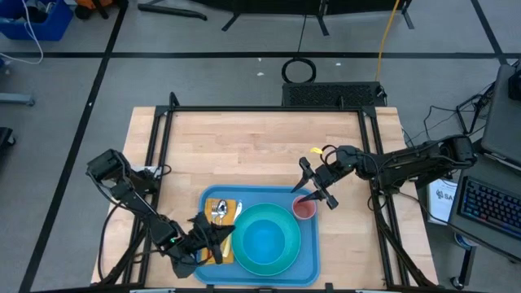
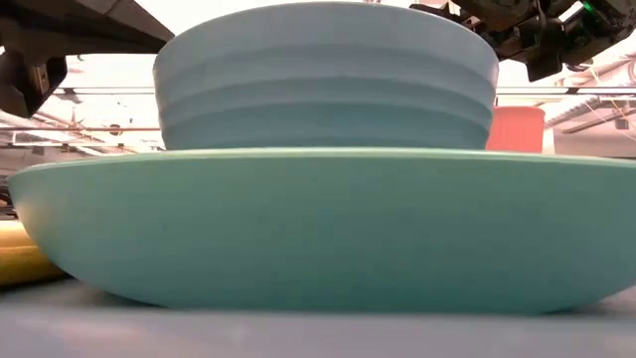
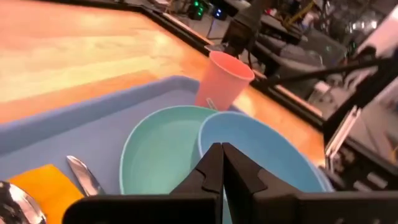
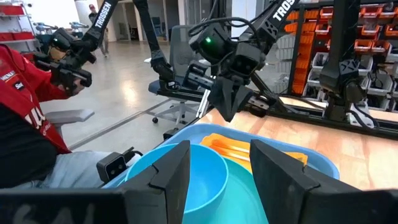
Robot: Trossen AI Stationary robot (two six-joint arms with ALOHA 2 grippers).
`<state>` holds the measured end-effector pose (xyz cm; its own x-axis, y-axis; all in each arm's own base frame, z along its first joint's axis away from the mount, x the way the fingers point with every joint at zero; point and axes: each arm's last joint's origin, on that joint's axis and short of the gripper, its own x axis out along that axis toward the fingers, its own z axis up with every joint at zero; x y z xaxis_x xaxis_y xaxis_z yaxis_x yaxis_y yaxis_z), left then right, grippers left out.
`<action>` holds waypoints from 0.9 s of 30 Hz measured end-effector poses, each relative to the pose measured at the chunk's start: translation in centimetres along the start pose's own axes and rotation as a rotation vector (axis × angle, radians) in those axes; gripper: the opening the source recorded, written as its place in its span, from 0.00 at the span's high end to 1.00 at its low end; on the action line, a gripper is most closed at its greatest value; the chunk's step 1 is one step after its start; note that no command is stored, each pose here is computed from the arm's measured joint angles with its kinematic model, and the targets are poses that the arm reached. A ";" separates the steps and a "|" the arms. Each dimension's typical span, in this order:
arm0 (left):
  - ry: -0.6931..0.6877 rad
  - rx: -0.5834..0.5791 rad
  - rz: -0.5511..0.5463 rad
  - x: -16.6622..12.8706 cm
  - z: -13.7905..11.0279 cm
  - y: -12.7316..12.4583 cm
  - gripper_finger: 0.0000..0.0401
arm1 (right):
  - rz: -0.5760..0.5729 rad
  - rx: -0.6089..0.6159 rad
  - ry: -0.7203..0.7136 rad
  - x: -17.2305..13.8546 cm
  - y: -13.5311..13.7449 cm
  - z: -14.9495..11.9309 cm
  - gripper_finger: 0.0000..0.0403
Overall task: Set up tray
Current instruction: Put the yellow knife on the yellow napkin to the right of the orange spoon
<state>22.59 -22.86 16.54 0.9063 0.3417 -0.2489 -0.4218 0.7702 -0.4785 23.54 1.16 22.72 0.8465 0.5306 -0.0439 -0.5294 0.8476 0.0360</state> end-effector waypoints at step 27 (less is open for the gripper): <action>-0.165 0.526 0.054 -3.3 0.2 -2.0 0.94 | -0.097 -0.125 -0.272 -9.7 5.1 7.2 0.99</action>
<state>20.42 -25.49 18.50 0.8938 0.4358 -0.1062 -0.4355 0.8998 0.0270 13.05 0.25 30.53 0.8686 0.4397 0.2286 -0.4337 0.8976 -0.0788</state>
